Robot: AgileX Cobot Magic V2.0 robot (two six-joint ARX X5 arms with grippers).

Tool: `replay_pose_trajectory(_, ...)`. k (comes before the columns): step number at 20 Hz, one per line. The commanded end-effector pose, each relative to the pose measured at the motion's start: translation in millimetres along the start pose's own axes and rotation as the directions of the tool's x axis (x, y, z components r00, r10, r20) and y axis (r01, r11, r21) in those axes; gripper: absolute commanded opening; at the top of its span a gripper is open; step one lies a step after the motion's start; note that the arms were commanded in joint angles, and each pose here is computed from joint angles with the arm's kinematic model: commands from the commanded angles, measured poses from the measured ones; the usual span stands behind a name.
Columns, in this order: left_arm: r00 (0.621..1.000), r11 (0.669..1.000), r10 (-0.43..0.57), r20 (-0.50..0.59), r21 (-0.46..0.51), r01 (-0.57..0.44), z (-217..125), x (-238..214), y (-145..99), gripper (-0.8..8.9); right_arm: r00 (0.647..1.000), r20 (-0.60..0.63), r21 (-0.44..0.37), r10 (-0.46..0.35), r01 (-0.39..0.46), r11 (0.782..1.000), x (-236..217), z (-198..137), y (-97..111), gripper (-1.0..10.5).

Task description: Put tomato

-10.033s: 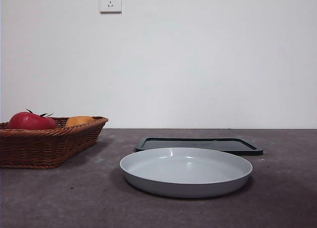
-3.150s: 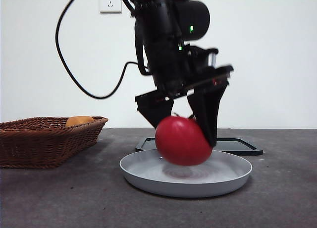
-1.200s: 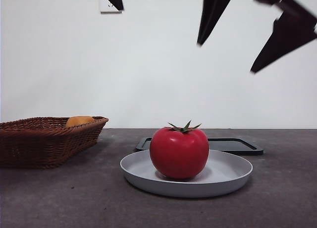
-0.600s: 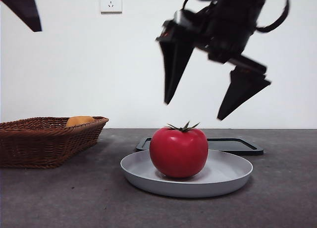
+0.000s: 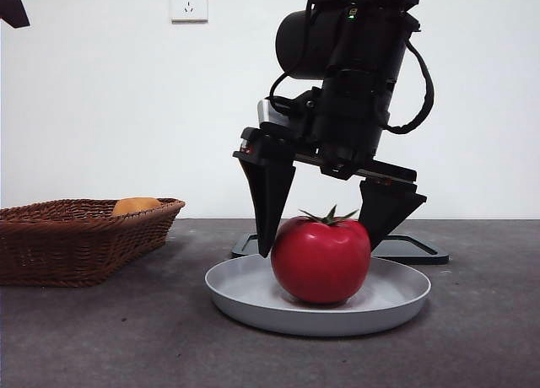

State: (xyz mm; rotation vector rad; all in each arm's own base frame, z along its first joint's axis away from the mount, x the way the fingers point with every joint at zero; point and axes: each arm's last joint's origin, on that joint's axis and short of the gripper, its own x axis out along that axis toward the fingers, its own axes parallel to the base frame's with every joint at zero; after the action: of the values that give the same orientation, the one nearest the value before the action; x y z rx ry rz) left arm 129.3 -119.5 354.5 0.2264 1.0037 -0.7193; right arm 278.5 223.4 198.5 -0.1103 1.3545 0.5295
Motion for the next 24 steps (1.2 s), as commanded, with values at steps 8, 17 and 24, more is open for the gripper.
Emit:
replay_pose_trajectory(8, 1.0, 1.0, -0.012, 0.017, 0.006, 0.012, 3, 0, -2, 5.93, 1.0, -0.014, -0.025, 0.009, -0.01, 1.0, 1, 5, 3, 3.0)
replay_pose_trajectory(17, 0.996, 1.0, -0.02, 0.093, 0.015, 0.019, 11, -1, -3, 5.93, 0.959, 0.281, -0.02, -0.023, 0.03, 0.999, -83, 95, -39, 3.0)
replay_pose_trajectory(24, 0.993, 1.0, -0.023, 0.115, 0.018, 0.021, 13, -1, -3, 5.93, 0.971, 0.226, 0.088, -0.081, 0.062, 0.994, -35, 154, -106, 3.0)
